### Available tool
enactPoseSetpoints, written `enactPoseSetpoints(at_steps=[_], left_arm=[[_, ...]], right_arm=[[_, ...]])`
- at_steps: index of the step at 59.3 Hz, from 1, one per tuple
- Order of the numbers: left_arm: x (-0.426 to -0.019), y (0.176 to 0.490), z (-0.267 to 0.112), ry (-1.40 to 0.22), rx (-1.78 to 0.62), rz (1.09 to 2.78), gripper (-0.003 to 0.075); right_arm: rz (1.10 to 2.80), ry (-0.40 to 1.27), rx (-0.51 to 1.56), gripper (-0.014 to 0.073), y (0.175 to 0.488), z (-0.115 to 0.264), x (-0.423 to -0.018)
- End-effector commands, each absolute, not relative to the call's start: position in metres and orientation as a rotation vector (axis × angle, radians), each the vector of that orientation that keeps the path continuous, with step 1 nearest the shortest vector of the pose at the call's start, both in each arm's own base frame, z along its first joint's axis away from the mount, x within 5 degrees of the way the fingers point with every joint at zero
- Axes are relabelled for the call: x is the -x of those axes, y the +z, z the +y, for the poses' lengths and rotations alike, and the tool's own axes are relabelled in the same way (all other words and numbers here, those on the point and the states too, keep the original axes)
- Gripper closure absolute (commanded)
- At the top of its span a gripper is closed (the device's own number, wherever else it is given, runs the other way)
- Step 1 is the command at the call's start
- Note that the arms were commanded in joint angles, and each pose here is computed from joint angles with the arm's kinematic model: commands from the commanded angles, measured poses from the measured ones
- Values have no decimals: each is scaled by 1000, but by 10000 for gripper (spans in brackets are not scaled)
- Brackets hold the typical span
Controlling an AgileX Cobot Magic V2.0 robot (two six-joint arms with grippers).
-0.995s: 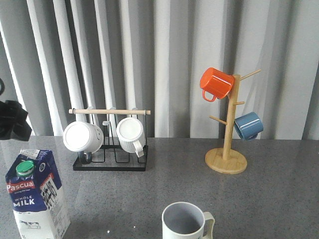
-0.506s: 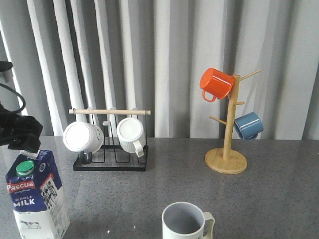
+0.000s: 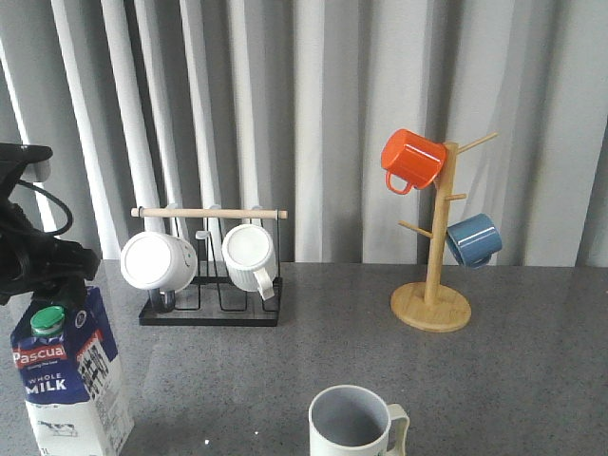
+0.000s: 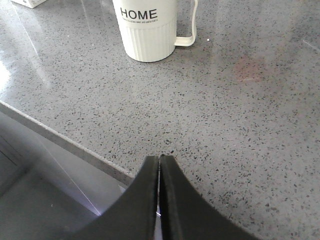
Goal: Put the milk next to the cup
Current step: 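Lower the left gripper over the milk carton's green-capped top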
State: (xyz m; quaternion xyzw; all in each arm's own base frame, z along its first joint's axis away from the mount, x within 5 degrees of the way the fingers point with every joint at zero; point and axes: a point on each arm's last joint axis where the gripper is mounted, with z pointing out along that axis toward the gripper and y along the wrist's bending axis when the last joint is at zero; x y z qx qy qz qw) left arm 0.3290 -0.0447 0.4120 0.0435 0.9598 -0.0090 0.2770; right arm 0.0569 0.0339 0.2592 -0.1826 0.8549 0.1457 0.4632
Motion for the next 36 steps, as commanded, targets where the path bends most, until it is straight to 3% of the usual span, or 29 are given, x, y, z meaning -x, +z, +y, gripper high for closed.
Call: enactPoseSetpoints(at_steps=[1, 36], left_arm=[[-324, 428, -45, -32, -106, 2508, 200], [-349, 400, -47, 10, -114, 2590, 200]], right_arm=[[2020, 365, 416, 601, 273, 35, -61], [2020, 366, 415, 601, 273, 35, -61]])
